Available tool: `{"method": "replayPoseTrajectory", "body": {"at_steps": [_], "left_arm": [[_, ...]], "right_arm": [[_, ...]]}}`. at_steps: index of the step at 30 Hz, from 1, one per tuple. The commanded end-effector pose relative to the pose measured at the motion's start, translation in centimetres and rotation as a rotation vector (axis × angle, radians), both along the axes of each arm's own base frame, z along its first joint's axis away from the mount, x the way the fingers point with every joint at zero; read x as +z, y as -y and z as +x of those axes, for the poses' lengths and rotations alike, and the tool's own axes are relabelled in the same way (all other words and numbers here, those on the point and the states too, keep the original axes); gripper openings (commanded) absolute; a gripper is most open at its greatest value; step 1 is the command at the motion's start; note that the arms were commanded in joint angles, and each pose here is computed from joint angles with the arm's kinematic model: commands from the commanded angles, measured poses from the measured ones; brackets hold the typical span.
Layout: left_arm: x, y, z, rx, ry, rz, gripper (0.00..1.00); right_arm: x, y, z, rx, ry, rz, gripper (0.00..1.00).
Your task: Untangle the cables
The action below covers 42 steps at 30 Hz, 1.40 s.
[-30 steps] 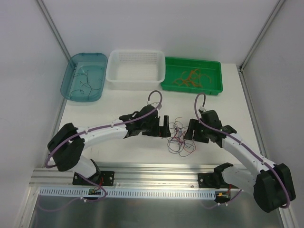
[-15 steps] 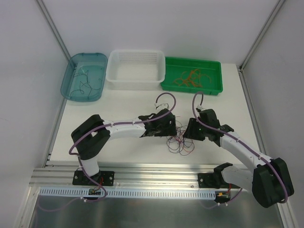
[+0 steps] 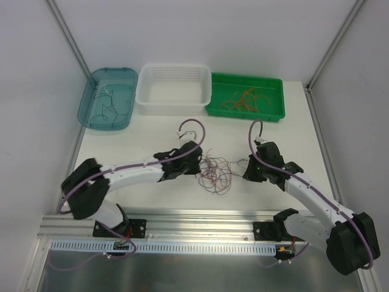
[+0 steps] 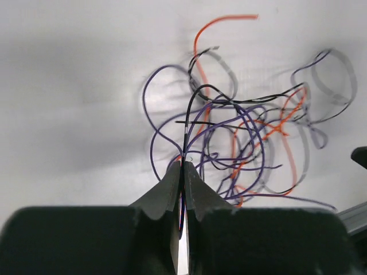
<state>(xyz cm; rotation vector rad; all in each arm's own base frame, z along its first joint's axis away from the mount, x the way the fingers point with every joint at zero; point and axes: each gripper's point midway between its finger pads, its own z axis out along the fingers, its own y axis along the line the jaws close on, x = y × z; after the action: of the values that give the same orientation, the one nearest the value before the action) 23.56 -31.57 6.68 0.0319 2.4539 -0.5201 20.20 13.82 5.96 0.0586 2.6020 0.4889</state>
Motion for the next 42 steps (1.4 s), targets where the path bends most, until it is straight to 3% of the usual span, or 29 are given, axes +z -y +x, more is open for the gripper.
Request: {"method": "replayPoseTrajectory", "body": {"at_steps": [1,6,11,13,15,18,23,30,37,40,42], "left_arm": [[3.1,-7.2,1.2,0.156,0.107,0.027,0.0],[6.0,-15.2,1.5,0.321,0.176,-0.039,0.0],[8.3,-14.9,0.3,0.194,0.206,-0.077,0.0],[9.1,-13.0,-0.6,0.106,0.171,-0.145,0.0],[9.8,-11.9,-1.1,0.061,0.149,-0.188,0.0],[11.5,-10.3,-1.5,-0.004,0.138,-0.243,0.0],[15.6,-7.6,-2.8,-0.136,0.161,-0.338,0.0],[18.1,-5.5,-4.5,-0.252,0.161,-0.398,0.0],[18.9,-5.4,-5.3,-0.28,0.174,-0.418,0.0],[19.9,-5.5,-5.4,-0.291,0.201,-0.425,0.0],[21.0,-5.9,-5.2,-0.286,0.242,-0.421,0.0]], "right_arm": [[3.4,3.0,1.1,-0.074,0.109,-0.106,0.01],[5.4,5.5,1.0,-0.125,0.125,-0.163,0.01],[8.1,0.5,1.2,0.019,0.153,0.01,0.05],[9.6,-2.5,1.5,0.077,0.202,0.089,0.17],[10.1,-5.1,1.2,0.138,0.217,0.161,0.4],[11.0,-8.9,1.7,0.188,0.263,0.287,0.57],[11.4,-13.1,2.7,0.207,0.304,0.377,0.74],[9.5,-16.4,4.6,0.273,0.363,0.342,0.75],[7.8,-18.1,4.2,0.354,0.344,0.387,0.69],[6.6,-18.2,4.0,0.364,0.304,0.364,0.64],[5.4,-18.2,3.8,0.368,0.273,0.347,0.55]]}}
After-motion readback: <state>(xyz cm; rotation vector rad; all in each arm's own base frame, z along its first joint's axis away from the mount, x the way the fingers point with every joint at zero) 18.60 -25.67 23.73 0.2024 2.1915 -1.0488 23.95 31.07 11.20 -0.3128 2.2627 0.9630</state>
